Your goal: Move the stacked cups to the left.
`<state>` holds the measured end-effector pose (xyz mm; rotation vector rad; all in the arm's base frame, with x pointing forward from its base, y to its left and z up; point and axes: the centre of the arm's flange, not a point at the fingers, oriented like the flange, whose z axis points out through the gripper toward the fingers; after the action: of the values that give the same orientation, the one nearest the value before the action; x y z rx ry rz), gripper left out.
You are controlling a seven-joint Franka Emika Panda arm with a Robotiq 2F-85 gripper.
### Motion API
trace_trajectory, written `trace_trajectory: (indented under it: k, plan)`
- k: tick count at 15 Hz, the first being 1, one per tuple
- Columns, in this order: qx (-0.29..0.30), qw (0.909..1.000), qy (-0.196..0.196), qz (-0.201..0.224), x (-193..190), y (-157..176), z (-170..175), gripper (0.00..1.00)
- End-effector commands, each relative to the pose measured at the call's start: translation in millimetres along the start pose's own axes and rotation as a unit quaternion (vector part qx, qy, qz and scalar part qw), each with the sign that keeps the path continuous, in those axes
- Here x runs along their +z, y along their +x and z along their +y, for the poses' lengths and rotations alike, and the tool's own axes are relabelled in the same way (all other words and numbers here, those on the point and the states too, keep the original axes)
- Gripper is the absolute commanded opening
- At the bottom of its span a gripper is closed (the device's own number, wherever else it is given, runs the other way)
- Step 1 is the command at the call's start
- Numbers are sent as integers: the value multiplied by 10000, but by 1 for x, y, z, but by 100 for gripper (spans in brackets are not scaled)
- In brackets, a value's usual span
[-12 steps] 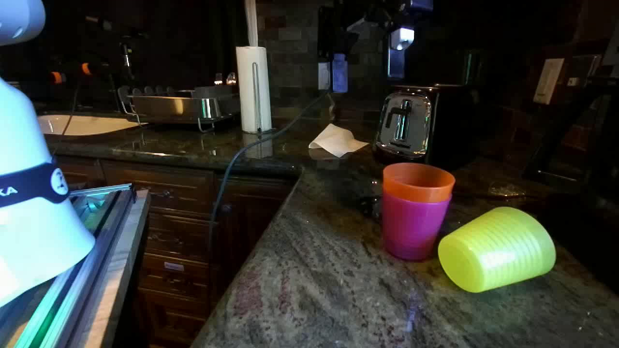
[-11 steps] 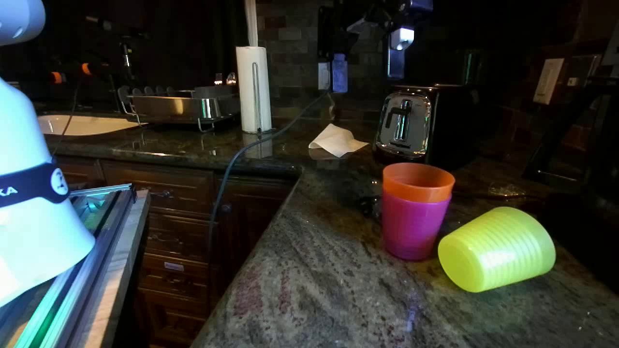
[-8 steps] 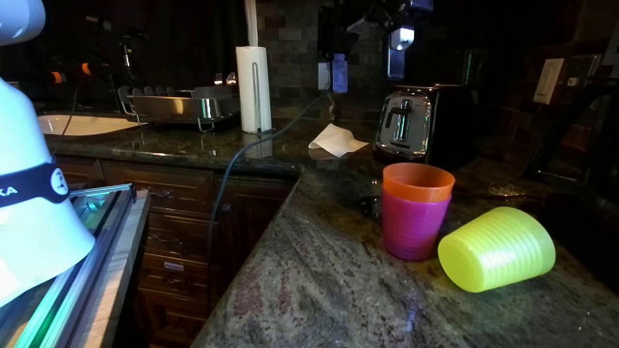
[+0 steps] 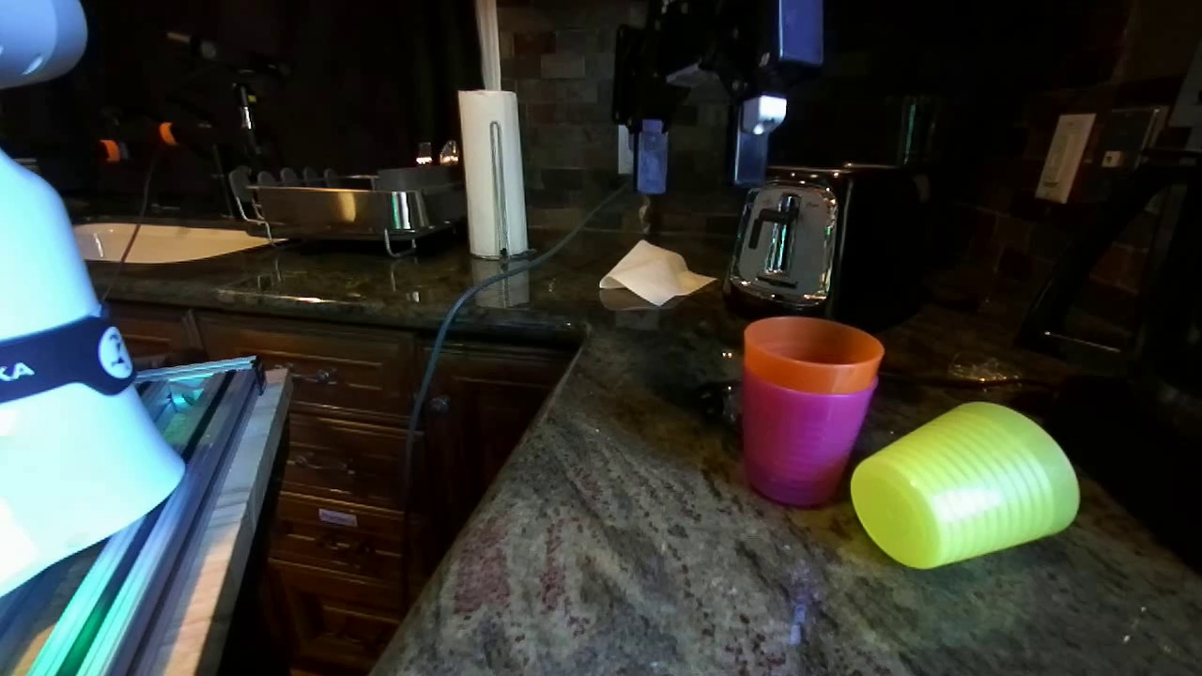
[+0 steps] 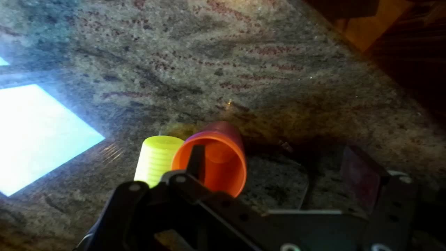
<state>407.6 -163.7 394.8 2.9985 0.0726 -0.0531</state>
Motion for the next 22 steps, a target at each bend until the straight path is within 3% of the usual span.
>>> trace_trajectory:
  k: [1,7,13,14,16,22]
  plan:
    - [75,9977,673,-70,33,7,9,100]
    - [398,9951,800,424,66,8,23,100]
    - [213,9954,736,583,85,26,22,97]
    - [180,9958,657,617,89,30,19,73]
    - [195,9959,482,737,97,36,16,69]
    - [120,9970,572,505,112,37,13,22]
